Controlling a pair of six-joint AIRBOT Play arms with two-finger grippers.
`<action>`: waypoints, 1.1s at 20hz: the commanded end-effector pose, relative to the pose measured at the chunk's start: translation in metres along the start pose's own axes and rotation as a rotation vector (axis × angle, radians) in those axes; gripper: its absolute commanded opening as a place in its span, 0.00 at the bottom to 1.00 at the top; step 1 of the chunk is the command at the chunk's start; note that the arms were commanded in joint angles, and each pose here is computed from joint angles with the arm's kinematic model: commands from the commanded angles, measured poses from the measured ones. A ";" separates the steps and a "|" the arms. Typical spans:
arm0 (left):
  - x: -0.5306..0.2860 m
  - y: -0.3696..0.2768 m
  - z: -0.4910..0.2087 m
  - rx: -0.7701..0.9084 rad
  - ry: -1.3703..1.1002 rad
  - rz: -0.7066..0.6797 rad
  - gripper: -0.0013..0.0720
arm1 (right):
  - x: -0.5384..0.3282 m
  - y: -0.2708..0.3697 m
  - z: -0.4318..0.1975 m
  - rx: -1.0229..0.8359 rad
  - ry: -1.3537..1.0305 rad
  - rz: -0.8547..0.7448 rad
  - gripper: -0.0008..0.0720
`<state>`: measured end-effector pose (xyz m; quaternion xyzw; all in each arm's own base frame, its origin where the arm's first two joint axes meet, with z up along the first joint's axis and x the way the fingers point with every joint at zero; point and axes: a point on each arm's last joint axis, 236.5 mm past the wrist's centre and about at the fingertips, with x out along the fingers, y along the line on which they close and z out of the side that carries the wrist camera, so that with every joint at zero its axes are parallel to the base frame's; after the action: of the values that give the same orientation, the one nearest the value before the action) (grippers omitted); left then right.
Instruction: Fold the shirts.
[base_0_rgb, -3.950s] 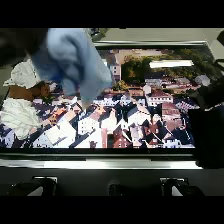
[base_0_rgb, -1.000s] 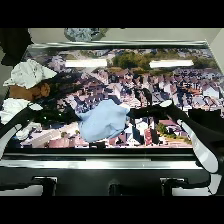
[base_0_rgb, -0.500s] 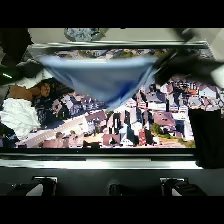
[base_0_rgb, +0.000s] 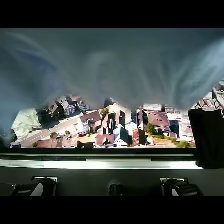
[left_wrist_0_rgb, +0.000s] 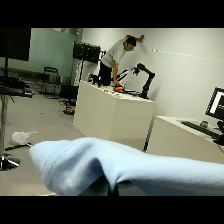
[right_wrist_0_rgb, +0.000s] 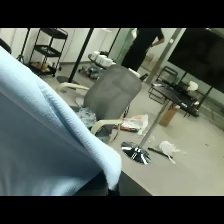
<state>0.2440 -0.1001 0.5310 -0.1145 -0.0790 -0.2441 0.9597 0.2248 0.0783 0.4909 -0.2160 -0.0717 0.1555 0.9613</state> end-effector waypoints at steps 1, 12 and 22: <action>-0.009 -0.006 0.010 -0.002 -0.030 0.009 0.05 | -0.005 -0.005 -0.009 0.002 0.047 -0.022 0.07; 0.111 0.202 -0.381 -0.395 0.884 0.176 0.06 | 0.261 0.119 -0.370 0.331 0.815 0.352 0.08; 0.123 0.228 -0.567 -0.806 1.089 0.189 0.06 | 0.283 0.210 -0.496 0.598 1.002 0.471 0.09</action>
<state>0.5138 -0.0976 -0.0056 -0.3044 0.5082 -0.1905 0.7828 0.5334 0.1507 -0.0075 -0.0157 0.4757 0.2541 0.8420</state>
